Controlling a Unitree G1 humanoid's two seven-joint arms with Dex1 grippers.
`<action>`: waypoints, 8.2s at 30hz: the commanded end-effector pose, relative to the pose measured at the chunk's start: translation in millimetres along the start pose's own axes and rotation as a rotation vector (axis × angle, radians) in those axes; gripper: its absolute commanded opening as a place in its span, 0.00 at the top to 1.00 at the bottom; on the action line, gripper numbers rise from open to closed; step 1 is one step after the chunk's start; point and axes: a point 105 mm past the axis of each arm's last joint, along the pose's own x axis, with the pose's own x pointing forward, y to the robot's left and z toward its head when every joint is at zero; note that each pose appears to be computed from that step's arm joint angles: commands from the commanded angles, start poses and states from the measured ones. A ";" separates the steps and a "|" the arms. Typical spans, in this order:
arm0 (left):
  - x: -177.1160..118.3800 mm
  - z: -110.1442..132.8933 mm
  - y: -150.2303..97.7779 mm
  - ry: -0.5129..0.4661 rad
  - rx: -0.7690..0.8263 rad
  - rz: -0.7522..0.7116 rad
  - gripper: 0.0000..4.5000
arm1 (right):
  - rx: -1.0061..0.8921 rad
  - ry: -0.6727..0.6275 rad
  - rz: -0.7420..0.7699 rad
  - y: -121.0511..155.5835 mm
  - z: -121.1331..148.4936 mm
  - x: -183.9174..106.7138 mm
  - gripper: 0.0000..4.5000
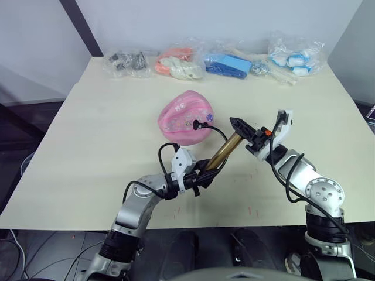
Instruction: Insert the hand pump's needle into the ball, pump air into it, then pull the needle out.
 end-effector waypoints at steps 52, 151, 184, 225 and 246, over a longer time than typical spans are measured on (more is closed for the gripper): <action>8.0 0.8 25.6 0.193 -0.014 -0.390 0.01 | -0.695 0.173 0.434 93.3 5.0 8.2 0.61; 55.5 -84.3 7.9 0.354 0.048 -0.250 0.75 | -0.926 0.111 0.484 123.8 96.5 -42.6 0.61; 54.9 -84.7 11.3 0.352 0.059 -0.233 0.75 | -0.788 0.423 0.254 4.6 -17.1 -40.0 0.61; 58.7 -89.2 4.3 0.357 0.065 -0.267 0.75 | -0.940 0.308 0.415 92.1 65.7 -33.5 0.61; 71.1 -85.0 -5.6 0.310 0.058 -0.283 0.75 | -0.928 0.591 0.210 -24.5 -61.1 -45.3 0.61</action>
